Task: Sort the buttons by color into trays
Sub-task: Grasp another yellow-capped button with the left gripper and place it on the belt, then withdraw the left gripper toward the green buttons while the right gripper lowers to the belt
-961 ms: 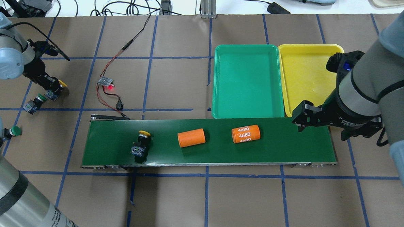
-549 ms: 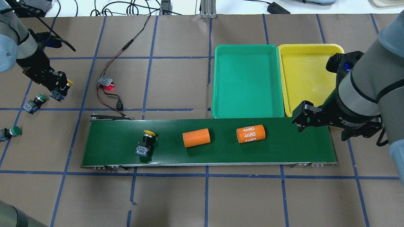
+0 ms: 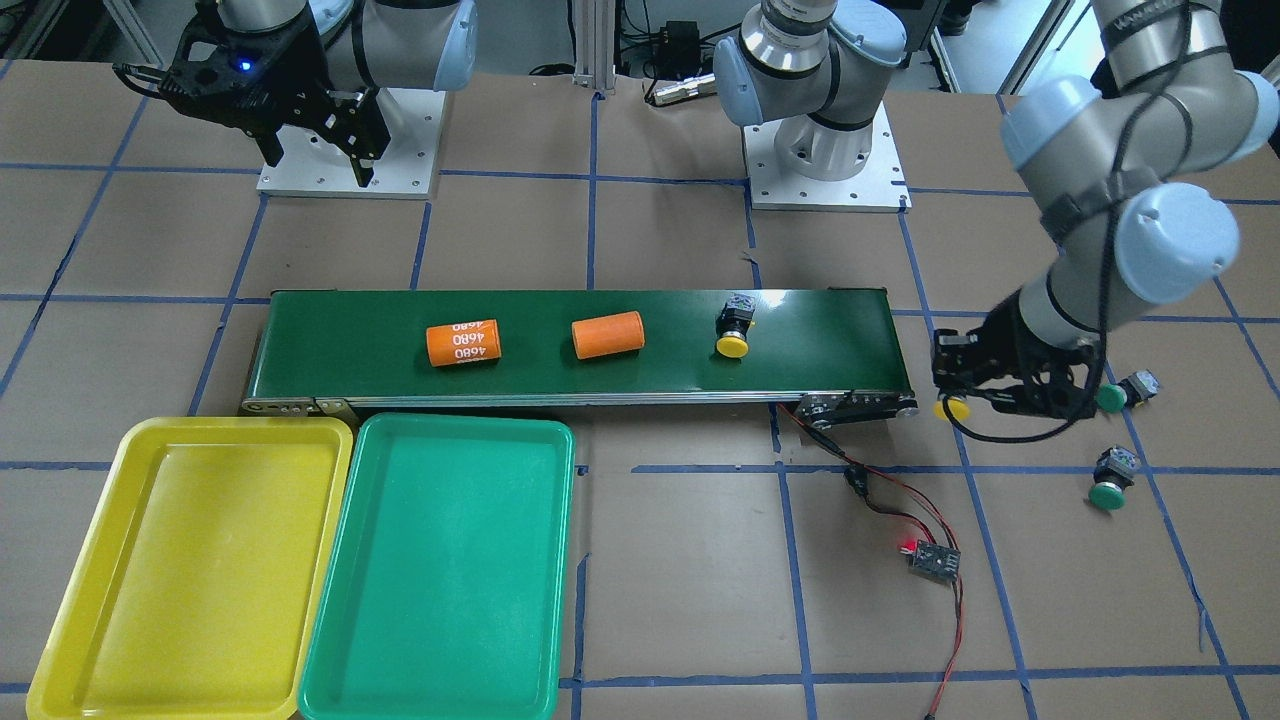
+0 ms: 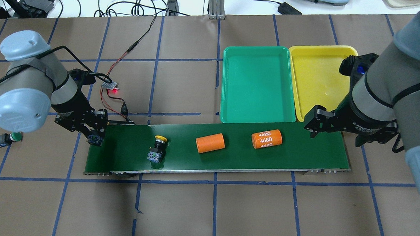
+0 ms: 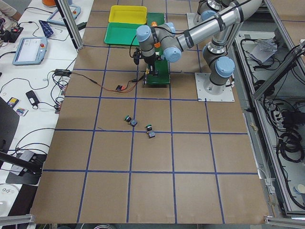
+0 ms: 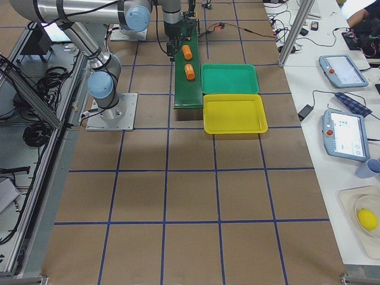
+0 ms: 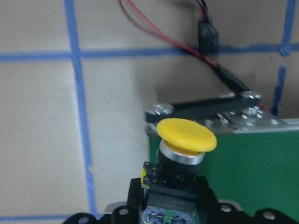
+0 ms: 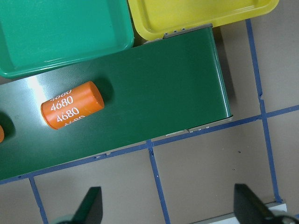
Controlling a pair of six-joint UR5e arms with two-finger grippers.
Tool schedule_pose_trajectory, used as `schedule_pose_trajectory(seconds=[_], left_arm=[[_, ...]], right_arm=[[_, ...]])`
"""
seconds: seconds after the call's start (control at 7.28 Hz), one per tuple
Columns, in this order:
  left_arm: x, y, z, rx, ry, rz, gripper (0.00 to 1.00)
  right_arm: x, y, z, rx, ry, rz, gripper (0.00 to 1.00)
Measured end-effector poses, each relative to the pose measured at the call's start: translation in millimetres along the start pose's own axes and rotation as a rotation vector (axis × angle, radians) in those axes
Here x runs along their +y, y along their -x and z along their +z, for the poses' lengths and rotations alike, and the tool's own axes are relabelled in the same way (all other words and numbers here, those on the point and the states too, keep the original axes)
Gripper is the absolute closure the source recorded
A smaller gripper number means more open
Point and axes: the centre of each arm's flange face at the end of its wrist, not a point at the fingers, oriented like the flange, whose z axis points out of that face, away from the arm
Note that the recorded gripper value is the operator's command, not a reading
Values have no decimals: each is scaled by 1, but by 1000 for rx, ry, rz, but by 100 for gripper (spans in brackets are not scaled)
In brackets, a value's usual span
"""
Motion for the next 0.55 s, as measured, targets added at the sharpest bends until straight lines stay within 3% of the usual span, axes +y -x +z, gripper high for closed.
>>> schedule_pose_trajectory(seconds=[0.14, 0.27, 0.41, 0.55], left_arm=[[11, -17, 4, -4, -2, -26, 42], [11, -27, 10, -8, -13, -34, 7], [8, -32, 14, -8, -31, -39, 0], [4, -34, 16, -9, -45, -41, 0]], right_arm=[[1, 0, 1, -1, 1, -1, 0], [1, 0, 2, -3, 0, -1, 0], [2, 0, 1, -4, -4, -1, 0], [4, 0, 0, -4, -6, 1, 0]])
